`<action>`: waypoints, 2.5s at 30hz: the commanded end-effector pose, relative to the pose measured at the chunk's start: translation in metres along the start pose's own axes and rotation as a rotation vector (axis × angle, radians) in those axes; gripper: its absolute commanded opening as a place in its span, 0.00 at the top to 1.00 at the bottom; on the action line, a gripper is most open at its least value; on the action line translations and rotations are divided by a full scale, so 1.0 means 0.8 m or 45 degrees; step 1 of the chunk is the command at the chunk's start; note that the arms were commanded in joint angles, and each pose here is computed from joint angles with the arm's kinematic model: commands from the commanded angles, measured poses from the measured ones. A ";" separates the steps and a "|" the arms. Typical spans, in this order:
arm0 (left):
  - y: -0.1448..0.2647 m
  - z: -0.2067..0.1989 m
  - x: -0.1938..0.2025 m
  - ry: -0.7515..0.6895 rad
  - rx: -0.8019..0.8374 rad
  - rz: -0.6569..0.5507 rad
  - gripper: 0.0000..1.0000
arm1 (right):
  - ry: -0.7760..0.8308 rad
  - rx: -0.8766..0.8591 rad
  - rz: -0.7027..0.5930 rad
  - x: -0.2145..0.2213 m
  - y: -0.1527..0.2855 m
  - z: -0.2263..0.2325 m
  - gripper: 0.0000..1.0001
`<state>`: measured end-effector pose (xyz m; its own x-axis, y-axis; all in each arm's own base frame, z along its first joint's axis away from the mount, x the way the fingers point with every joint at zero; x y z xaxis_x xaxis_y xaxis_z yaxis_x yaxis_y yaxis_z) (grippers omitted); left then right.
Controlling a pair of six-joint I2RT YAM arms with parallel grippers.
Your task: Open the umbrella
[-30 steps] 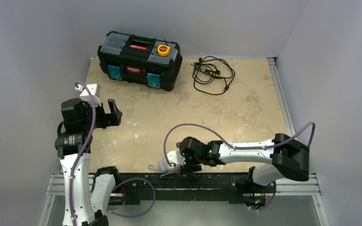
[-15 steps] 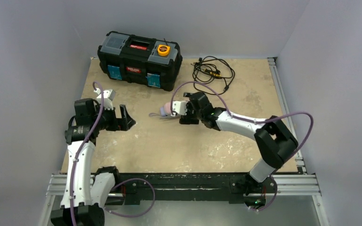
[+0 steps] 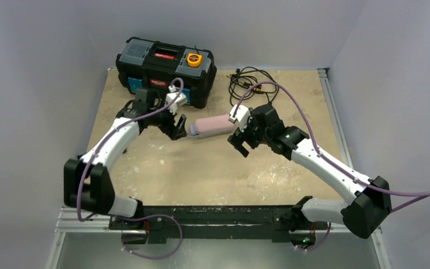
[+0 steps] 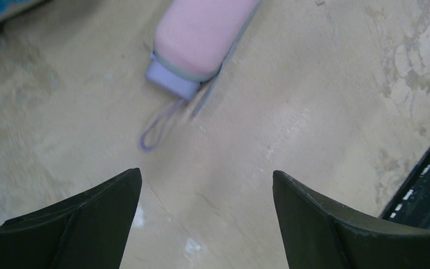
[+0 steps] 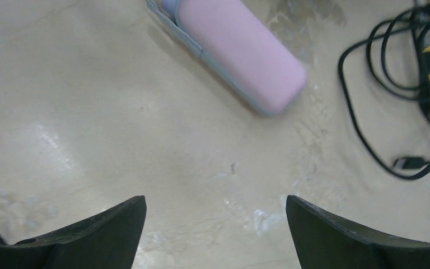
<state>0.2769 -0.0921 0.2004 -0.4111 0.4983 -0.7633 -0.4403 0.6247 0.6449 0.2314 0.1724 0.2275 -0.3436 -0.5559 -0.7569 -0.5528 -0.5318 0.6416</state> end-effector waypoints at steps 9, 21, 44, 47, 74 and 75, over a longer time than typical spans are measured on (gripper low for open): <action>-0.128 0.042 -0.075 -0.364 0.187 0.080 0.07 | -1.053 -0.030 0.060 0.037 0.048 -0.045 0.11; -0.165 0.018 -0.066 -0.285 0.321 0.354 0.06 | -1.379 -0.050 0.022 0.030 0.042 -0.088 0.03; -0.093 -0.201 -0.103 -0.139 0.527 -0.158 0.18 | -1.352 -0.031 0.135 0.069 -0.014 -0.121 0.13; -0.068 -0.171 -0.087 -0.191 0.237 -0.278 0.18 | -1.254 -0.021 0.121 0.063 -0.033 -0.132 0.16; -0.124 -0.179 0.059 -0.422 -0.007 -0.313 0.61 | -0.915 -0.529 0.502 0.101 -0.174 -0.055 0.42; -0.128 -0.181 0.060 -0.416 -0.001 -0.318 0.61 | -0.913 -0.544 0.515 0.105 -0.174 -0.053 0.44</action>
<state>0.1789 -0.2007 0.0974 -0.0825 0.5755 -0.8137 -0.4562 0.7041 0.5442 0.3321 0.1809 0.1035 -0.9262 -0.1883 -0.3267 -0.1073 -0.6988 0.7072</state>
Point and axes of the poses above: each gripper's point midway between its finger pads, its own y axis back along the fingers, its own z axis along the line the jaws close on, x = y × z, the point moved 8 cm from there along y, back along the fingers, and after that the axes turned 9 degrees about -y, right-handed, at the moved point
